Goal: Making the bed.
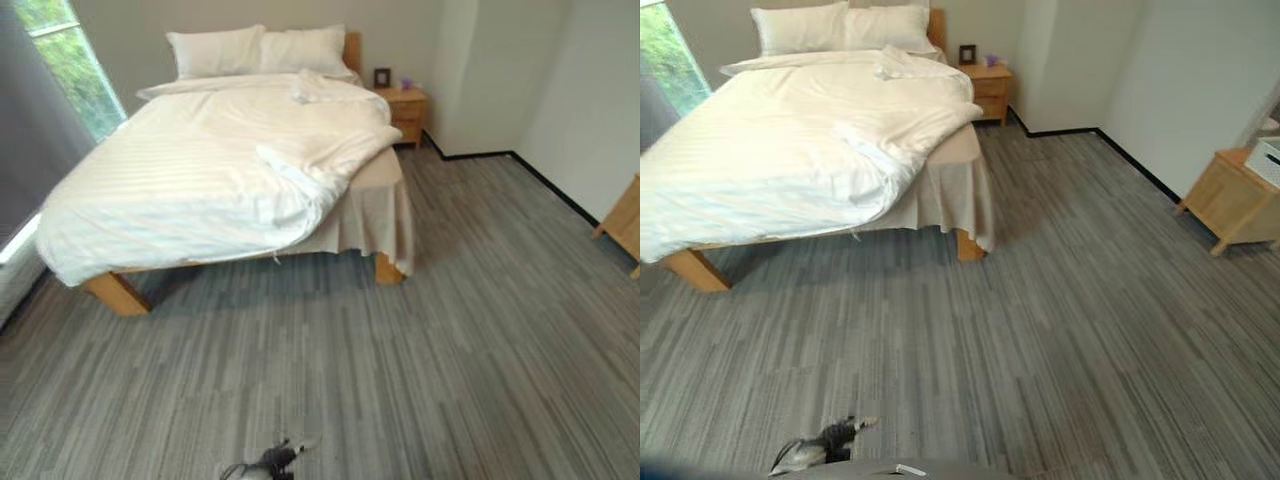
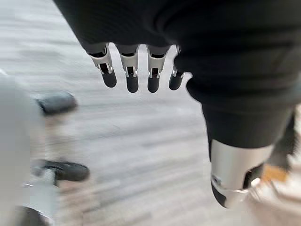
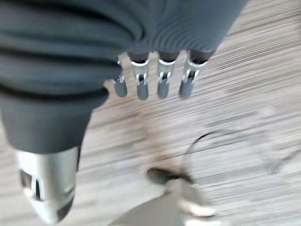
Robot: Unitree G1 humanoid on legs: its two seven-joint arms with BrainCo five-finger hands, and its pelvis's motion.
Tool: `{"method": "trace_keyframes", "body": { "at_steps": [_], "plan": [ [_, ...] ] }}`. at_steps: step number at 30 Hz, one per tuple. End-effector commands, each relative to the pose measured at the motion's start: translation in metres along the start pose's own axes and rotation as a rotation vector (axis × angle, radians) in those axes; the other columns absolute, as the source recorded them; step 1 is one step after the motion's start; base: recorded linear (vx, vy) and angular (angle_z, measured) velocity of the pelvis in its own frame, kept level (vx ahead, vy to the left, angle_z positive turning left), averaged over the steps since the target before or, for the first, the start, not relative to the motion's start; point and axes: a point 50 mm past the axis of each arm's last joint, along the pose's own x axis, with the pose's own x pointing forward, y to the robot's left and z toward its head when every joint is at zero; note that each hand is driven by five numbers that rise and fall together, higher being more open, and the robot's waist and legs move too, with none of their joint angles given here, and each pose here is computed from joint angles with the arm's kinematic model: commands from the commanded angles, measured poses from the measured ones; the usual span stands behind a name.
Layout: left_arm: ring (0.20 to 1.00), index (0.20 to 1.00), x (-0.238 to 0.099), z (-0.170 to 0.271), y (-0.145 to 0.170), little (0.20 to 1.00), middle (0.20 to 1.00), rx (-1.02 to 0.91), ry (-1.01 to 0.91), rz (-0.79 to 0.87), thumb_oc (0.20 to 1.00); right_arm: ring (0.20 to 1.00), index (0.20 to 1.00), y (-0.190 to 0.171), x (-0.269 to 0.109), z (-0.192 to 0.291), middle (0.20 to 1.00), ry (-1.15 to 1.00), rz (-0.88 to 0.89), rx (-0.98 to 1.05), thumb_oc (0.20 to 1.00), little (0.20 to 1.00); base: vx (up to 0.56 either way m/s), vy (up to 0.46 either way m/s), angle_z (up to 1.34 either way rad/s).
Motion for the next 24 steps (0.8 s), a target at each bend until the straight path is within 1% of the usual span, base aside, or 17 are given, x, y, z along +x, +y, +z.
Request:
{"method": "trace_keyframes", "body": {
  "at_steps": [1,3,5,10,15,16,17,18,19,20,21,22,23,24],
  "plan": [
    [1.0,1.0,-0.002,-0.006,0.015,1.0,1.0,0.058,0.049,0.023,1.0,1.0,1.0,0.02,0.004,0.035,1.0,-0.09,0.067,-0.064,1.0,1.0,0.04,0.07,0.1],
    [1.0,1.0,-0.003,-0.012,0.018,1.0,1.0,0.037,0.062,0.037,1.0,1.0,1.0,0.02,0.004,0.039,1.0,-0.106,0.069,-0.05,1.0,1.0,0.05,0.057,0.12],
    [1.0,1.0,-0.005,-0.021,0.019,1.0,1.0,-0.011,0.08,0.046,1.0,1.0,1.0,0.021,0.004,0.044,1.0,-0.136,0.07,0.074,1.0,1.0,0.08,0.097,0.1],
    [1.0,1.0,-0.005,-0.022,0.02,1.0,1.0,-0.02,0.08,0.059,1.0,1.0,1.0,0.017,0.004,0.043,1.0,-0.135,0.047,0.152,1.0,1.0,0.07,0.081,0.04],
    [1.0,1.0,0.0,0.017,0.014,1.0,1.0,-0.014,-0.066,0.057,1.0,1.0,1.0,0.013,0.003,0.036,1.0,-0.121,0.024,0.215,1.0,1.0,0.06,0.071,0.03],
    [1.0,1.0,0.001,0.023,0.013,1.0,1.0,-0.015,-0.089,0.053,1.0,1.0,1.0,0.006,0.003,0.034,1.0,-0.119,0.008,0.247,1.0,1.0,0.08,0.096,0.0],
    [1.0,1.0,0.0,0.066,0.014,1.0,1.0,-0.104,-0.25,0.06,1.0,1.0,1.0,-0.01,-0.001,0.067,1.0,-0.3,-0.034,0.573,1.0,1.0,0.07,0.07,0.01],
    [1.0,1.0,0.0,0.066,0.014,1.0,1.0,-0.104,-0.25,0.06,1.0,1.0,1.0,-0.01,-0.001,0.067,1.0,-0.3,-0.034,0.573,1.0,1.0,0.04,0.062,-0.03],
    [1.0,1.0,-0.003,0.088,0.011,1.0,1.0,-0.09,-0.328,0.045,1.0,1.0,1.0,-0.013,-0.005,0.084,1.0,-0.38,-0.029,0.617,1.0,1.0,-0.02,0.024,-0.05],
    [1.0,1.0,-0.009,0.114,0.008,1.0,1.0,-0.05,-0.436,0.021,1.0,1.0,1.0,-0.016,-0.012,0.106,1.0,-0.481,-0.011,0.612,1.0,1.0,-0.03,0.031,-0.07],
    [1.0,1.0,-0.021,0.144,0.008,1.0,1.0,-0.005,-0.563,0.001,1.0,1.0,1.0,-0.022,-0.023,0.128,1.0,-0.593,0.006,0.554,1.0,1.0,-0.03,0.024,-0.1],
    [1.0,1.0,-0.043,0.178,0.008,1.0,1.0,0.021,-0.734,-0.039,1.0,1.0,1.0,-0.033,-0.039,0.149,1.0,-0.711,0.01,0.472,1.0,1.0,-0.03,0.012,-0.11],
    [1.0,1.0,-0.059,0.195,0.009,1.0,1.0,0.014,-0.836,-0.072,1.0,1.0,1.0,-0.038,-0.053,0.163,1.0,-0.8,0.009,0.41,1.0,1.0,-0.03,0.009,-0.12],
    [1.0,1.0,-0.079,0.208,0.011,1.0,1.0,0.001,-0.939,-0.116,1.0,1.0,1.0,-0.044,-0.077,0.186,1.0,-0.942,-0.004,0.325,1.0,1.0,-0.02,0.005,-0.09]
  ]
}}
